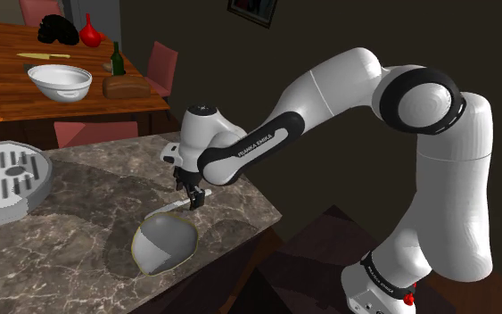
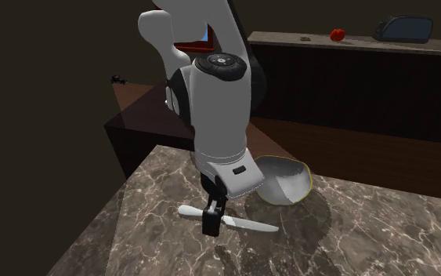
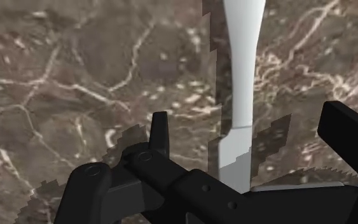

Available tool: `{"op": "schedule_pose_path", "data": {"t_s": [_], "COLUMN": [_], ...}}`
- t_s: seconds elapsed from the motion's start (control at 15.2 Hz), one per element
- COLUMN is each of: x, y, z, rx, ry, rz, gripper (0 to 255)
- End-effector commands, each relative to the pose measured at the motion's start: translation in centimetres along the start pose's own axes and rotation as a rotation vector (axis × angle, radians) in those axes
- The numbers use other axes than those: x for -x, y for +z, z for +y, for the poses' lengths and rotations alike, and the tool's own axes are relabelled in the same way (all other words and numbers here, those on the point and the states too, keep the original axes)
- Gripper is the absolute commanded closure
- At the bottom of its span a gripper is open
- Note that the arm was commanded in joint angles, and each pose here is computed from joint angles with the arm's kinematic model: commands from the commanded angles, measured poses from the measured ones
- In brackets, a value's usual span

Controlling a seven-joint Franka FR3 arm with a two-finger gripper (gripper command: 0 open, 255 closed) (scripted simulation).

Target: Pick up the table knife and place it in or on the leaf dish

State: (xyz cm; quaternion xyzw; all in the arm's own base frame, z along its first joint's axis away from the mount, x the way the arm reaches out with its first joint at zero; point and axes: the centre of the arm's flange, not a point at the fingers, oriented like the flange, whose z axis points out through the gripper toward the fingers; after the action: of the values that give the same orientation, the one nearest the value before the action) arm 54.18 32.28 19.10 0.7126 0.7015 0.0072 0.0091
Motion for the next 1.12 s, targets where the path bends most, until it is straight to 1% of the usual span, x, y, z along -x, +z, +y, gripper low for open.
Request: {"op": "schedule_pose_path", "data": {"t_s": [0.0,0.26,0.33,0.92,1.06], "x": [0.1,0.0,0.0,0.1,0.1], "y": [0.1,0.1,0.1,0.1,-1.0], "z": [0.0,0.0,0.0,0.0,0.0], "rx": [0.000,0.000,0.000,0.000,0.000], "ry": [0.000,0.000,0.000,0.000,0.000], "rz": [0.000,0.000,0.000,0.000,0.000], "gripper": [0,0,255,255,255]}}
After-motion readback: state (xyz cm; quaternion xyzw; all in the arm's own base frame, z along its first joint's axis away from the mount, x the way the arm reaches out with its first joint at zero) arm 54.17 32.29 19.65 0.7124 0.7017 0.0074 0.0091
